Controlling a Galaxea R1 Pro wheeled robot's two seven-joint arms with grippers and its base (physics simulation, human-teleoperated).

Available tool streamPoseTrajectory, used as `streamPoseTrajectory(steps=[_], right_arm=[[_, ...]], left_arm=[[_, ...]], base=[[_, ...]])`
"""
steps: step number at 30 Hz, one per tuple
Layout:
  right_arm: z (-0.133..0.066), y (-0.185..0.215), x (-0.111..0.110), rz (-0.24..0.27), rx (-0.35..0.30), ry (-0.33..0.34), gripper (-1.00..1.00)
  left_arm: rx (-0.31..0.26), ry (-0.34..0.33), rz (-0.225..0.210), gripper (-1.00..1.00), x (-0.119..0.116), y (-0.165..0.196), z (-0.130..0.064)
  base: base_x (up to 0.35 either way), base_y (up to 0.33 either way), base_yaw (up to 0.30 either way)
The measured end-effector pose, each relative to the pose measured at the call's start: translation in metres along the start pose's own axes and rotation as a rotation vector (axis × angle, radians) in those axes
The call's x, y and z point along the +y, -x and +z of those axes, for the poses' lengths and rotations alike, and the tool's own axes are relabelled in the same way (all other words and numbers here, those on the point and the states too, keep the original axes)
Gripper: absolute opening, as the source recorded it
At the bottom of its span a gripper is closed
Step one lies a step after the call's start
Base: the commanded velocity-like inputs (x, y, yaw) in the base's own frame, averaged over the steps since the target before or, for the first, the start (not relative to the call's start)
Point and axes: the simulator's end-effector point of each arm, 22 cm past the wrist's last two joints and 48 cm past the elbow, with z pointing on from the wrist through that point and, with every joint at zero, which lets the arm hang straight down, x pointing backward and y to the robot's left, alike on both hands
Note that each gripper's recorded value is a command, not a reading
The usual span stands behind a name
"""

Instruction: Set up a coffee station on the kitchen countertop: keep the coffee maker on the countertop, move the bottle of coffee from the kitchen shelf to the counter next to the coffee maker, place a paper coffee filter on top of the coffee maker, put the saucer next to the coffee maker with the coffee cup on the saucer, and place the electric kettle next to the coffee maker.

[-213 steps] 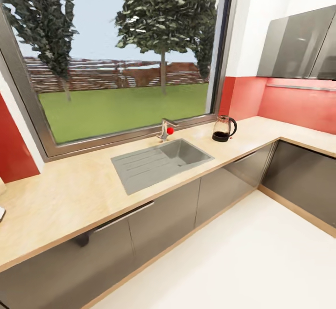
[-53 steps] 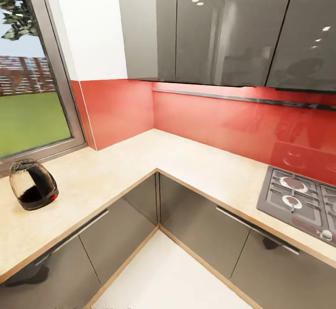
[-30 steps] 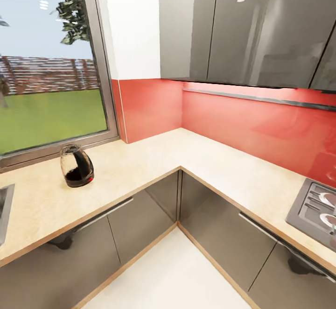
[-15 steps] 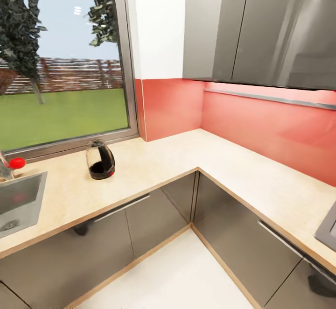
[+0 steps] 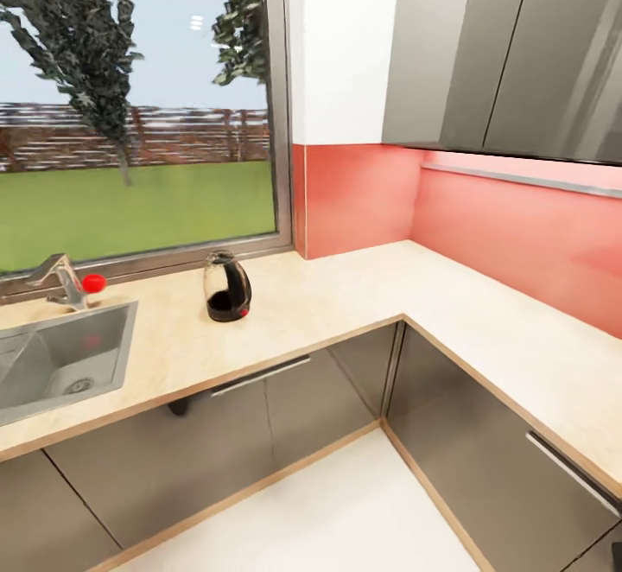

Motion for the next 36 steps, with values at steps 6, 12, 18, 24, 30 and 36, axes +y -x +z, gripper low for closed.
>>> streamPoseTrajectory(steps=[6, 12, 18, 24, 30, 36], right_arm=[[0.0, -0.001, 0.001, 0.0, 0.003, 0.0, 1.0], [0.001, -0.003, 0.003, 0.0, 0.007, 0.002, 1.0], [0.001, -0.005, 0.004, -0.001, 0.011, 0.003, 1.0], [0.002, -0.006, 0.003, -0.001, 0.013, 0.003, 1.0], [0.002, -0.007, 0.002, -0.001, 0.015, 0.0, 1.0], [0.002, -0.008, 0.003, -0.001, 0.019, 0.001, 1.0]], left_arm=[[0.001, -0.001, 0.0, 1.0, -0.001, 0.0, 0.0], [0.002, -0.001, 0.0, 1.0, -0.001, -0.001, 0.0], [0.006, -0.008, -0.003, 1.0, -0.007, -0.003, 0.0], [0.008, -0.016, -0.003, 1.0, -0.013, -0.004, 0.0], [0.011, -0.028, -0.005, 1.0, -0.023, -0.005, 0.0], [0.014, -0.03, -0.005, 1.0, -0.024, -0.006, 0.0]], base=[[0.0, 0.0, 0.279], [0.0, 0.0, 0.279], [0.0, 0.0, 0.279], [0.0, 0.0, 0.279], [0.0, 0.0, 0.279], [0.0, 0.0, 0.279]])
